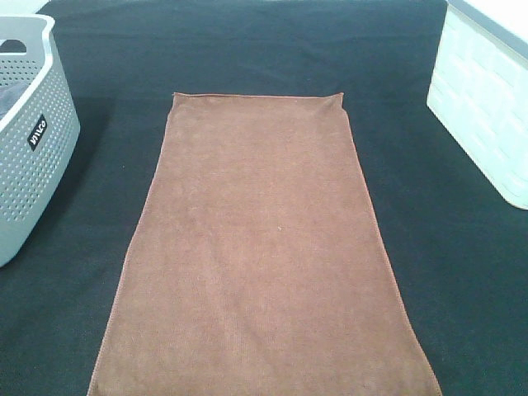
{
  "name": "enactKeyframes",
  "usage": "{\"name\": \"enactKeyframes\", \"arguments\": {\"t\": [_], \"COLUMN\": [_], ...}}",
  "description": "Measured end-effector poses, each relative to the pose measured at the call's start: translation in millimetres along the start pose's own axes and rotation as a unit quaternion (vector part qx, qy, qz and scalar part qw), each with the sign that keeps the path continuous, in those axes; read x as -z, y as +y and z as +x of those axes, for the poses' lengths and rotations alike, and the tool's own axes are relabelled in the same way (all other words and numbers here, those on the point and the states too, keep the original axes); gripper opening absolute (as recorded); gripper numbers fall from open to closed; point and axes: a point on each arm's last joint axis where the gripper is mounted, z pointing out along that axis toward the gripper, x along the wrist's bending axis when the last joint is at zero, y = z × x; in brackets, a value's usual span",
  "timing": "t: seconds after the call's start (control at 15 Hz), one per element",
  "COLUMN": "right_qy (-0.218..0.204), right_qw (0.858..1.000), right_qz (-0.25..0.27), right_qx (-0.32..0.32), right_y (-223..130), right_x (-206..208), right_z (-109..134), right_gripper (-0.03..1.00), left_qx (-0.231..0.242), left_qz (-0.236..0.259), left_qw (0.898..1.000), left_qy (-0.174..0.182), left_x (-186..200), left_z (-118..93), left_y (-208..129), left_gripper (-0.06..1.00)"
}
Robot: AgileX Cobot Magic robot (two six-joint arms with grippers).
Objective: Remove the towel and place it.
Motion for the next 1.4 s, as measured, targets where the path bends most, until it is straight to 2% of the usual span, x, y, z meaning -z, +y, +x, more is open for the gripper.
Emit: {"name": "enactKeyframes", "arguments": {"t": [0.2,0.4,0.67,0.8,1.4], "right_qy": [-0.009,-0.024,-0.046,-0.047,-0.048], "right_qw": [0.999,0.999,0.998,0.998,0.998], "right_qz": [-0.038,-0.031,-0.03,-0.032,-0.033], "right_qx": [0.015,0.019,0.004,0.002,0.001], "right_y": [-11.5,-14.7,-15.4,-14.9,-14.9], "right_x": [10.3,6.9,5.9,6.0,6.0], "right_z": [1.5,-1.6,-5.9,-6.1,-6.2], "right_gripper": [0.64,0.64,0.64,0.64,0.64], "left_qx": [-0.021,-0.021,-0.019,-0.001,0.003], "left_qz": [0.01,0.015,0.01,0.011,0.011], "left_qw": [1.0,1.0,1.0,1.0,1.0], "left_qy": [-0.002,-0.009,-0.01,-0.01,-0.009], "left_x": [-6.5,-27.0,-30.4,-30.4,-30.4], "left_z": [-0.6,-2.5,-2.7,-2.8,-2.8], "left_y": [-5.9,-15.2,-16.0,-16.0,-16.0], "left_gripper": [0.83,0.83,0.83,0.83,0.83]}}
